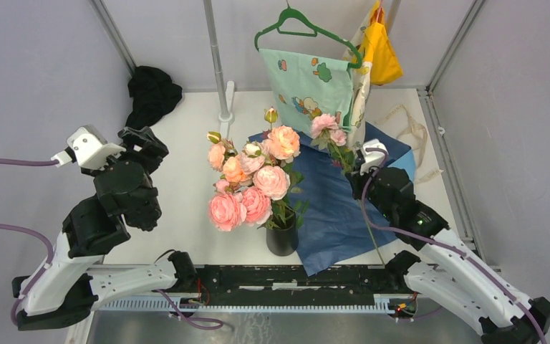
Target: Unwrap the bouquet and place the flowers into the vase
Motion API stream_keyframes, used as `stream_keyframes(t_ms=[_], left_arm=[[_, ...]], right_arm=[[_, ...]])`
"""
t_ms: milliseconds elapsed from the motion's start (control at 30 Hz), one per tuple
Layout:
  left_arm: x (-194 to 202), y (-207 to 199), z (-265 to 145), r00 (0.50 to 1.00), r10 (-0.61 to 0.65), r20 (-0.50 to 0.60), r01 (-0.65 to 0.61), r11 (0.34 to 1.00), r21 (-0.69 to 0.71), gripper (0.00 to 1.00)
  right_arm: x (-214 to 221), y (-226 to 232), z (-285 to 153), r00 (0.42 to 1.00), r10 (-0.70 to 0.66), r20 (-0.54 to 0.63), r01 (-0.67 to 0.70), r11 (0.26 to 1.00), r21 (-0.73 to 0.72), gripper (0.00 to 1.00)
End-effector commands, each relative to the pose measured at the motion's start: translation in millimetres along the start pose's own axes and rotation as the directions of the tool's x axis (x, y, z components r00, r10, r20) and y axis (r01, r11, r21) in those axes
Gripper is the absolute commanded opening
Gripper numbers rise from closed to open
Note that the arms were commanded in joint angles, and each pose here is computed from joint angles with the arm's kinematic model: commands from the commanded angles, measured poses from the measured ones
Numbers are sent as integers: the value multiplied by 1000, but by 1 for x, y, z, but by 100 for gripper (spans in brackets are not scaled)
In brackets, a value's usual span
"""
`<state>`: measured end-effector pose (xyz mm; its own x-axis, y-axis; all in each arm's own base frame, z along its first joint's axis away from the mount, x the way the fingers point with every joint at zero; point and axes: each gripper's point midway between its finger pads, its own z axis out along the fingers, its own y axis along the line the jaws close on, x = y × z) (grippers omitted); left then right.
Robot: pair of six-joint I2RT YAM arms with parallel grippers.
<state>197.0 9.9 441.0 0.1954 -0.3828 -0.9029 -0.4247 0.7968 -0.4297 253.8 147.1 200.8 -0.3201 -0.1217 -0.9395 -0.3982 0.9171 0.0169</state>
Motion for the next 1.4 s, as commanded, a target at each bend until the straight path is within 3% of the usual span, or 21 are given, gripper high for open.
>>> stream_keyframes(t_ms=[0,200,333,533,700,1067,1167,1367], left_arm=[[0,-8,0,999,-47,-3,47,999,6,76],[2,-10,0,999,-49,-7,49,999,11,75],[5,-13,0,999,-36,-8,36,999,11,76],[5,-15,0,1000,-20,-7,20,1000,10,76],[1,-9,0,999,-38,-6,38,999,11,75],[1,-11,-1,999,-35,-10,35,999,16,76],[4,-14,-1,999,-33,-13,34,999,20,76],[8,-20,-1,1000,-21,-21,21,999,29,75]], right_arm=[[-63,-15,-33,990,2,143,-11,998,64,0],[-132,-24,-77,951,6,309,-30,997,76,0],[-180,-13,-98,896,20,444,-24,1000,4,0],[-250,19,-129,741,113,662,13,983,-182,0],[-289,59,-159,588,228,776,144,915,-378,0],[-319,108,-229,367,524,769,378,672,-637,0],[-316,112,-236,345,586,733,399,615,-680,0],[-306,128,-229,384,711,589,419,435,-797,0]])
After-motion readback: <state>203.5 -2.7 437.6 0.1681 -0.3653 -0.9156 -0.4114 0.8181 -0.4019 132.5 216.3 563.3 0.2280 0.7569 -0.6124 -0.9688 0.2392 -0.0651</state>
